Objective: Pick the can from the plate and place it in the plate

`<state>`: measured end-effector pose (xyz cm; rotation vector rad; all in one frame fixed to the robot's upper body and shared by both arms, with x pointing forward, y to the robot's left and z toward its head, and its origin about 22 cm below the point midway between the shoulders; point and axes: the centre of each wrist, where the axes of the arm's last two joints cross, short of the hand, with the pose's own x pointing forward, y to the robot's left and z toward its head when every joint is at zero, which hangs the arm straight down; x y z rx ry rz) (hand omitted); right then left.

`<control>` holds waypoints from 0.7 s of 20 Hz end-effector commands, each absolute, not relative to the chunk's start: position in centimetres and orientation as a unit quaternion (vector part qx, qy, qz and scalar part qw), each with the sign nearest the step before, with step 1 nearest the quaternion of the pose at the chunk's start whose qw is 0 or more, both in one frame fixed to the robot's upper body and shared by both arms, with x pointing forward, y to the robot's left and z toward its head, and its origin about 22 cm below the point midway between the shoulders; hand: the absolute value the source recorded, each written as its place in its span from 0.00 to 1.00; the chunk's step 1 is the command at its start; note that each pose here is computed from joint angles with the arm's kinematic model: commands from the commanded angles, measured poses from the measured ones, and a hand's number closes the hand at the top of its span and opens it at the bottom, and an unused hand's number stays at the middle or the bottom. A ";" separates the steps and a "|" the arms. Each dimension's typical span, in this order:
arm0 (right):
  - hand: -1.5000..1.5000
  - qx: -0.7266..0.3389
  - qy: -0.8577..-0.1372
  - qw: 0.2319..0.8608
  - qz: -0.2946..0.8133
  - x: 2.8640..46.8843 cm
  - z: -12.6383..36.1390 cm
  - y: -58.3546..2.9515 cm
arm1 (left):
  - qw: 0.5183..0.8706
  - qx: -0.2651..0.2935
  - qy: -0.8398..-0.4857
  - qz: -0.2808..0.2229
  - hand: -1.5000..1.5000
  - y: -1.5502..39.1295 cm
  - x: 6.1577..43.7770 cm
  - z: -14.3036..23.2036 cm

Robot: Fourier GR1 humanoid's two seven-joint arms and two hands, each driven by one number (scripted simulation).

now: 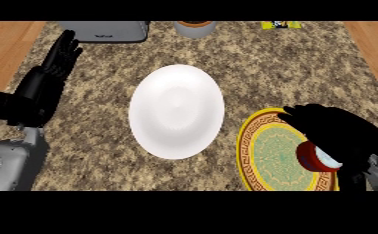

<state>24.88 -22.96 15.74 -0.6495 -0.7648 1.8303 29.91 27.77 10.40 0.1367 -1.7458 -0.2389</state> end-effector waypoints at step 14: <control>0.00 -0.259 -0.249 0.524 0.773 26.6 8.9 -26.0 | 0.630 0.052 -0.769 -0.095 0.50 27.7 28.3 10.2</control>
